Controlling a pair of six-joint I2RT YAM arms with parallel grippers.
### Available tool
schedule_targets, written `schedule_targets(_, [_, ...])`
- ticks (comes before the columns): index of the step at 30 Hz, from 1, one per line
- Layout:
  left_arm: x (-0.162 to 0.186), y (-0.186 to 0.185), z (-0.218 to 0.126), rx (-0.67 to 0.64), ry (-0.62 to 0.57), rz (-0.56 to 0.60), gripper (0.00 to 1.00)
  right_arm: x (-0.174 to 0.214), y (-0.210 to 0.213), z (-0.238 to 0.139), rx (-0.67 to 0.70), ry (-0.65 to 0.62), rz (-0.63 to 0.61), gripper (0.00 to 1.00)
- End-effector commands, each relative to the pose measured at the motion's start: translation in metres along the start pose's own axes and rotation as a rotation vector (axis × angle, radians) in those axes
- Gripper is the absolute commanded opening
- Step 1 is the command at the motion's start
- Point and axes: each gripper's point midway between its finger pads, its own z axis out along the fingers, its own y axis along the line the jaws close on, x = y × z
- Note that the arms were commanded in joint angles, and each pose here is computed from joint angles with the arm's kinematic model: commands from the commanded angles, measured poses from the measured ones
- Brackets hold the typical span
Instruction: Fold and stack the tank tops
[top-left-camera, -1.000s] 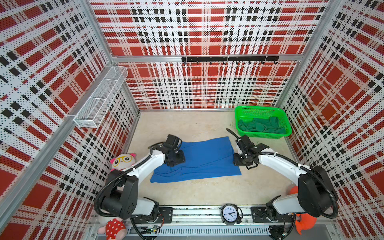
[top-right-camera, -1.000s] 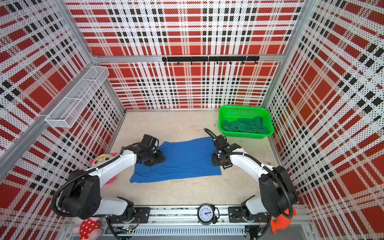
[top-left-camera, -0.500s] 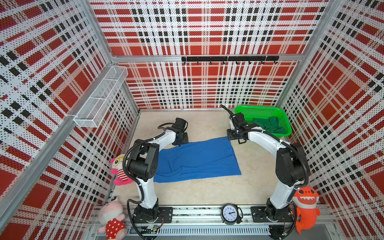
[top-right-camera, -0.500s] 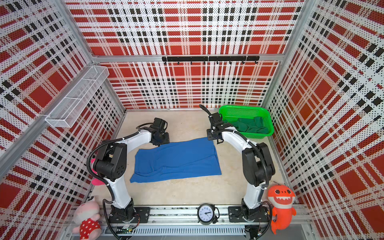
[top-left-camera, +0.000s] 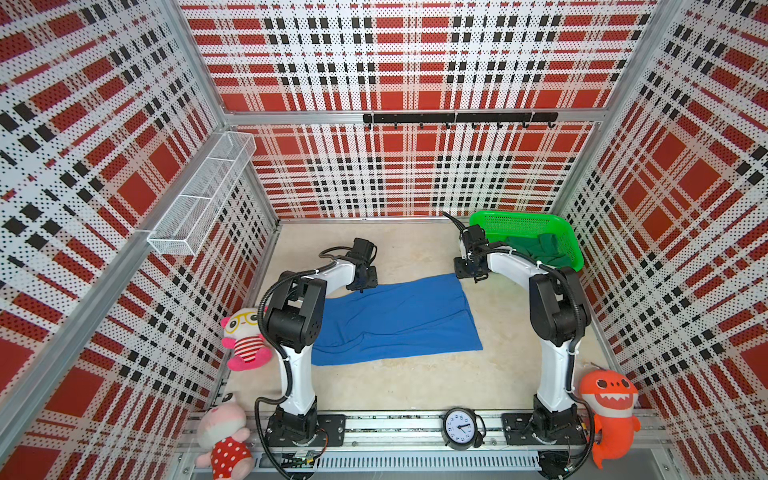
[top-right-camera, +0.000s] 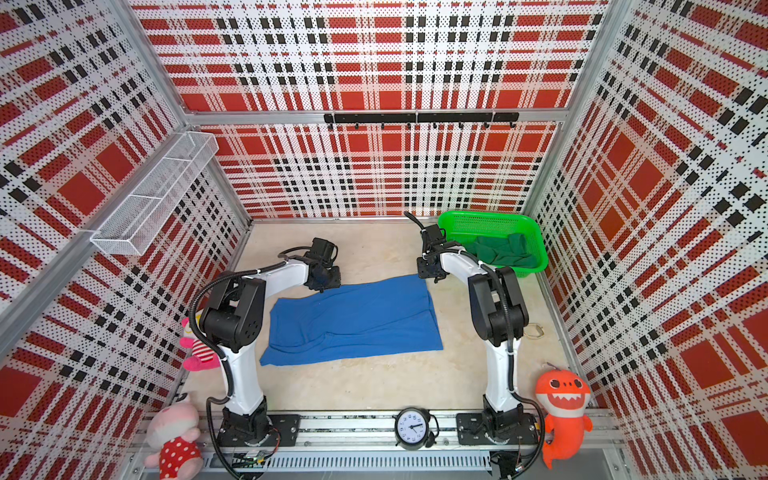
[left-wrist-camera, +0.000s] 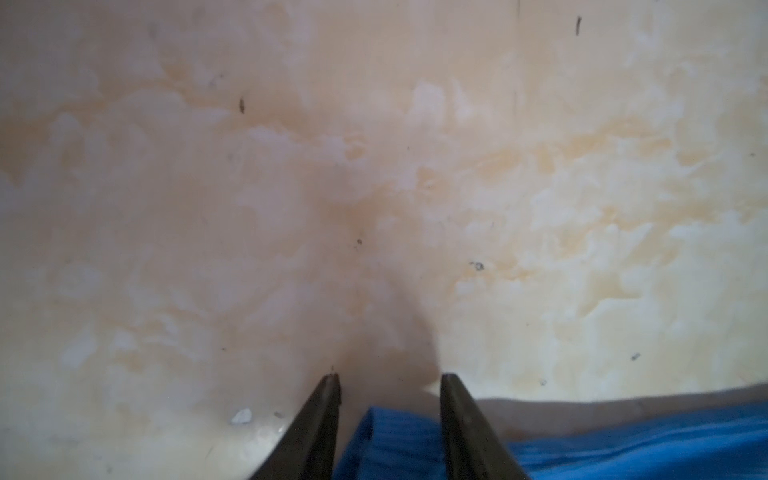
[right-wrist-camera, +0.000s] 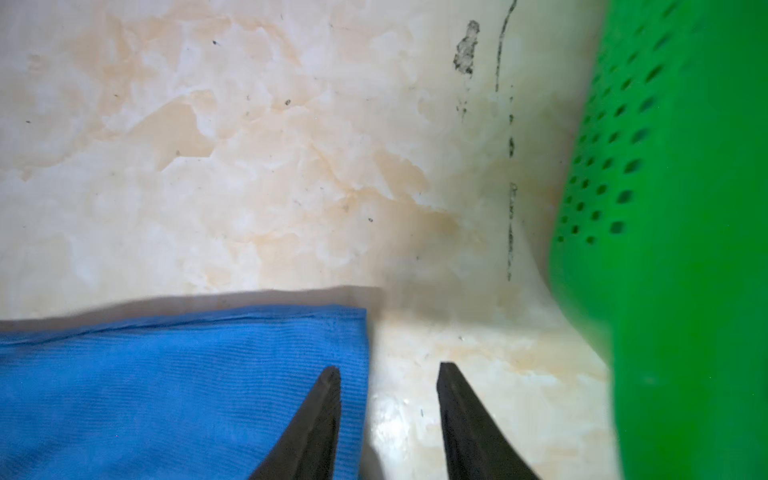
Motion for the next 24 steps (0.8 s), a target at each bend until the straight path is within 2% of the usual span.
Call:
schedule_targets(1, [0.007,-0.001,0.010,0.003,0.027,0.011,0.39,-0.005,0.008,0.011,-0.044,0.006,-0.019,0.42])
schedule_targets(9, [0.012,0.000,0.013,-0.015,0.049,0.014,0.16,0.002,0.015,0.033,-0.072,0.059,-0.030,0.39])
schedule_targets(11, [0.012,0.002,0.009,-0.023,0.044,0.018,0.09,0.004,0.016,0.034,-0.076,0.063,-0.031,0.34])
schedule_targets(13, [0.009,0.004,0.005,-0.029,0.032,0.018,0.03,0.002,0.016,0.034,-0.075,0.055,-0.037,0.24])
schedule_targets(16, [-0.002,0.001,-0.001,-0.025,0.005,0.023,0.00,-0.007,0.018,0.029,-0.077,0.025,-0.059,0.09])
schedule_targets(19, [-0.018,-0.005,-0.007,-0.011,-0.027,0.047,0.00,-0.022,0.019,0.021,-0.076,-0.027,-0.102,0.00])
schedule_targets(24, [-0.040,-0.012,-0.021,-0.010,-0.077,0.075,0.00,-0.038,0.017,0.005,-0.082,-0.098,-0.195,0.00])
